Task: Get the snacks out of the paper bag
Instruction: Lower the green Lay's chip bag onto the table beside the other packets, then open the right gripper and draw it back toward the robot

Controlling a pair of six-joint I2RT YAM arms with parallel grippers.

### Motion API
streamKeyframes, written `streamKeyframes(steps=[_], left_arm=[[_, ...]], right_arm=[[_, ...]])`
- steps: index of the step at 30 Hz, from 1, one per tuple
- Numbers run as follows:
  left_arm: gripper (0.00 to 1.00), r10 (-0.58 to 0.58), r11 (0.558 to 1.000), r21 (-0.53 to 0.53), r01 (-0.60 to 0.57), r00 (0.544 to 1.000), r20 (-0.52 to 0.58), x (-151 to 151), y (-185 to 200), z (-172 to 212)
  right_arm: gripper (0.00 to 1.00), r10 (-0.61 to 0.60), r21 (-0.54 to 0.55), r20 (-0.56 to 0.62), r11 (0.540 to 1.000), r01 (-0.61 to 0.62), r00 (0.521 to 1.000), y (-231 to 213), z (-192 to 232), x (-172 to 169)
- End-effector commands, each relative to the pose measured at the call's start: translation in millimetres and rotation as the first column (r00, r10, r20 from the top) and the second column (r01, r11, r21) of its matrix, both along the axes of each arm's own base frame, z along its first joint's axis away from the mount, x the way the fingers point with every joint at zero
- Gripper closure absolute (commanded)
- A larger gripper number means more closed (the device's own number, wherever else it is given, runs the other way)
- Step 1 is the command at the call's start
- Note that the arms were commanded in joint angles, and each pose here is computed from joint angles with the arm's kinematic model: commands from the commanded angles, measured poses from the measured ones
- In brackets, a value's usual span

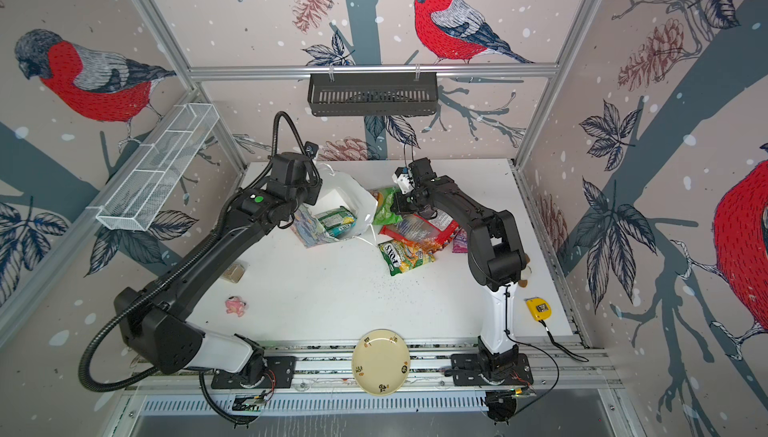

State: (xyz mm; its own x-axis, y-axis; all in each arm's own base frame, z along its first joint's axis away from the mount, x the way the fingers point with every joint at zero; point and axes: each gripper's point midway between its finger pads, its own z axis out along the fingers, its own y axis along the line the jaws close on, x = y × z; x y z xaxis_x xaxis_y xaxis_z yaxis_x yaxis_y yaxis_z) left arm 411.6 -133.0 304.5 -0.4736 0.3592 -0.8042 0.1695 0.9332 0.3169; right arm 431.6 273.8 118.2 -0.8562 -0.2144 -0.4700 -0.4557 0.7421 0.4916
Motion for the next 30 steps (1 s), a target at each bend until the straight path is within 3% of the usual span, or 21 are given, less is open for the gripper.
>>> streamKeyframes(steps=[1, 9, 16, 22, 25, 30], left_arm=[[1.0, 0.002, 1.0, -0.025, -0.001, 0.998, 0.07, 5.0, -0.6, 16.5], [1.0, 0.014, 1.0, -0.029, -0.011, 0.997, 0.082, 3.3, 4.3, 18.6], [1.0, 0.012, 0.999, -0.034, -0.009, 0.996, 0.084, 2.4, 4.0, 17.5], [1.0, 0.011, 0.999, -0.032, -0.009, 0.996, 0.086, 2.7, 4.1, 18.0], [1.0, 0.014, 1.0, -0.028, -0.012, 0.996, 0.083, 2.3, 4.9, 17.3], [1.0, 0.017, 1.0, -0.026, -0.015, 0.996, 0.084, 2.2, 6.2, 17.2]], right_arm=[[0.94, 0.011, -0.014, -0.04, 1.0, -0.012, 0.999, -2.7, -2.3, -10.4], [0.8, 0.005, -0.019, -0.046, 1.0, -0.006, 0.999, -4.3, -1.6, -12.4], [0.62, -0.015, -0.026, 0.002, 1.0, 0.015, 1.0, -8.6, 18.0, -9.8], [0.51, -0.14, 0.011, 0.105, 0.99, 0.14, 0.985, -33.7, 60.9, 2.7], [0.51, -0.304, -0.022, 0.127, 0.951, 0.309, 0.944, -78.0, 68.2, 8.7], [0.52, -0.557, -0.086, 0.124, 0.819, 0.568, 0.821, -171.0, 59.5, -5.1]])
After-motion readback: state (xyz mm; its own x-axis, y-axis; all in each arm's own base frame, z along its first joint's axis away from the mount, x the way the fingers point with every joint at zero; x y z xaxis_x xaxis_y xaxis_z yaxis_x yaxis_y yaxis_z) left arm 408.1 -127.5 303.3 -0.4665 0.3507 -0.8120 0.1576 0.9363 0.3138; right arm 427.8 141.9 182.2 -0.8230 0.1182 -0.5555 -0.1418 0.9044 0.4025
